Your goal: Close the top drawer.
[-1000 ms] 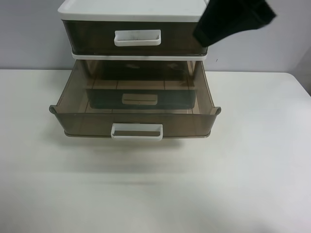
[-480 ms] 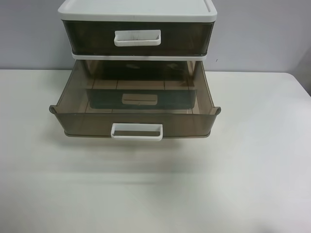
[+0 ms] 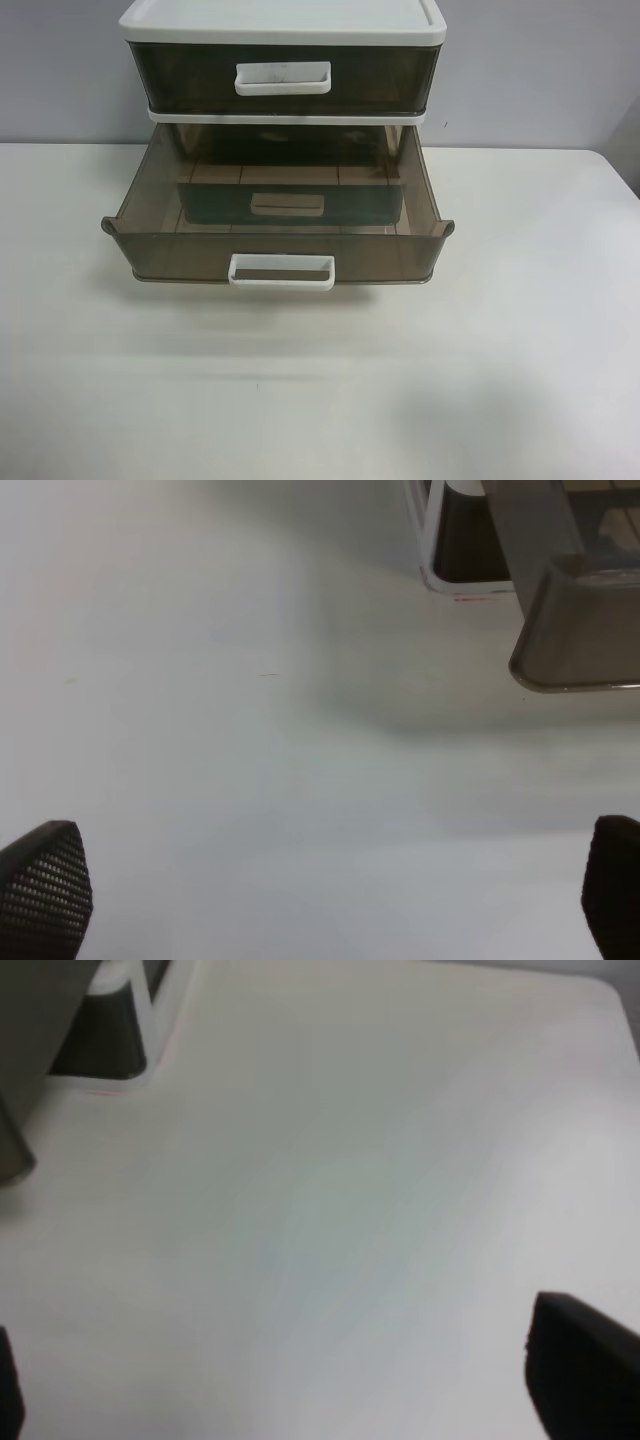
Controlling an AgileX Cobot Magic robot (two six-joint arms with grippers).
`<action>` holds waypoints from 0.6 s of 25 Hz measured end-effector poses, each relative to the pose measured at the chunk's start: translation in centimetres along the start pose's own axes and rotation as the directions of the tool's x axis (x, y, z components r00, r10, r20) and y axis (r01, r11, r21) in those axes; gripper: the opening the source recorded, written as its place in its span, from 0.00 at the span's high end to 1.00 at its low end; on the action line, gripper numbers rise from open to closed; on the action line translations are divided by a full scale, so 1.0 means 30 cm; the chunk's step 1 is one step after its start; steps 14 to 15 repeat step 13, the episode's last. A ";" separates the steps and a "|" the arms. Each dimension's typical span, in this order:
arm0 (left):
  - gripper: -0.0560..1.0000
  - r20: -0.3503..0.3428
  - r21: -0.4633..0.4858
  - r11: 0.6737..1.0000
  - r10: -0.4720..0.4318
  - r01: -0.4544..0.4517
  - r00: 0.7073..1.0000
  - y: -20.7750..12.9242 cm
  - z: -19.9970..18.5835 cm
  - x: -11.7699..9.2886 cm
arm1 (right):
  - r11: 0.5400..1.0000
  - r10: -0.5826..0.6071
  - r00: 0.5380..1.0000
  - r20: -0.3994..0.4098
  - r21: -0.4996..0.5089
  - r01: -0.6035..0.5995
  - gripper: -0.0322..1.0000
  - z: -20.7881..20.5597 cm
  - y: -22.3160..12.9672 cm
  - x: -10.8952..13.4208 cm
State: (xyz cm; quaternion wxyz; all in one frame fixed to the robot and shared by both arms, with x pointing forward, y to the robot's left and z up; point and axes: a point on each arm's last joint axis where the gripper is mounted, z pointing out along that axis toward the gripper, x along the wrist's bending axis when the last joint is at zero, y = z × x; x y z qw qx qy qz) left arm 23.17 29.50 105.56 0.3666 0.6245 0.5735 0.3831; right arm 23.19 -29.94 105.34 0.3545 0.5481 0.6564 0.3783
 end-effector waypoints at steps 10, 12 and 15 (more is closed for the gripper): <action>0.01 0.000 0.000 1.000 0.000 0.000 1.000 0.000 0.000 0.000 | 1.000 0.013 1.000 0.025 -0.001 -0.013 0.02 0.002 0.000 0.001; 0.01 0.000 0.000 1.000 0.000 0.000 1.000 0.000 0.000 0.000 | 1.000 0.016 1.000 0.020 -0.001 -0.016 0.02 0.002 0.000 0.002; 0.01 0.000 0.000 1.000 0.000 0.000 1.000 0.000 0.000 0.000 | 1.000 0.013 1.000 0.025 -0.001 -0.013 0.02 0.002 0.000 0.001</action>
